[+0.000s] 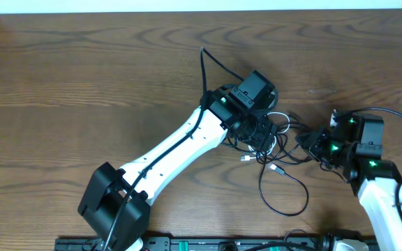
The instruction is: Untangle cables
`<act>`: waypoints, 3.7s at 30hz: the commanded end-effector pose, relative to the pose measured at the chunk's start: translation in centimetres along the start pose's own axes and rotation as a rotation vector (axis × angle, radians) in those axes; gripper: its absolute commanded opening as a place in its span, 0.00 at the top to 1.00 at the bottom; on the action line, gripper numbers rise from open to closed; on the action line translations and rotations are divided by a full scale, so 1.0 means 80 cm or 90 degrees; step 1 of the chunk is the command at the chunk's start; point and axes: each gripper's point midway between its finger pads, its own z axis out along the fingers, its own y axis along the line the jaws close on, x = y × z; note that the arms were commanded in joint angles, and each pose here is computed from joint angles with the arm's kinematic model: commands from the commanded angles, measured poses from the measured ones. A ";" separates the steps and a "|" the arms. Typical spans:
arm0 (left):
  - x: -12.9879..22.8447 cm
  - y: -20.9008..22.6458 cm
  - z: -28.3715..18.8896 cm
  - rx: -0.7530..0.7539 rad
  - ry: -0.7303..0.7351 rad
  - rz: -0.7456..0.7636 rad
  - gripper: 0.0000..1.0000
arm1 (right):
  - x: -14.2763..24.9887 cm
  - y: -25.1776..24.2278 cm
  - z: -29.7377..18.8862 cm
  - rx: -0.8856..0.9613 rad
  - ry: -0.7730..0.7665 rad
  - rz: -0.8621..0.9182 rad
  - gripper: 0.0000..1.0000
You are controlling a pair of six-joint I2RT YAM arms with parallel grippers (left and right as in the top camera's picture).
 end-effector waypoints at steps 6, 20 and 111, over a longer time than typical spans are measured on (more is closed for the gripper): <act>0.003 -0.003 0.040 0.003 0.014 -0.077 0.30 | -0.003 0.016 -0.021 -0.014 -0.032 -0.021 0.99; 0.017 -0.032 0.085 0.015 0.038 -0.072 0.35 | 0.004 -0.014 -0.022 0.060 -0.032 0.004 0.99; -0.060 -0.096 -0.008 0.227 -0.080 -0.269 0.92 | 0.048 0.082 -0.002 -0.107 0.074 0.220 0.99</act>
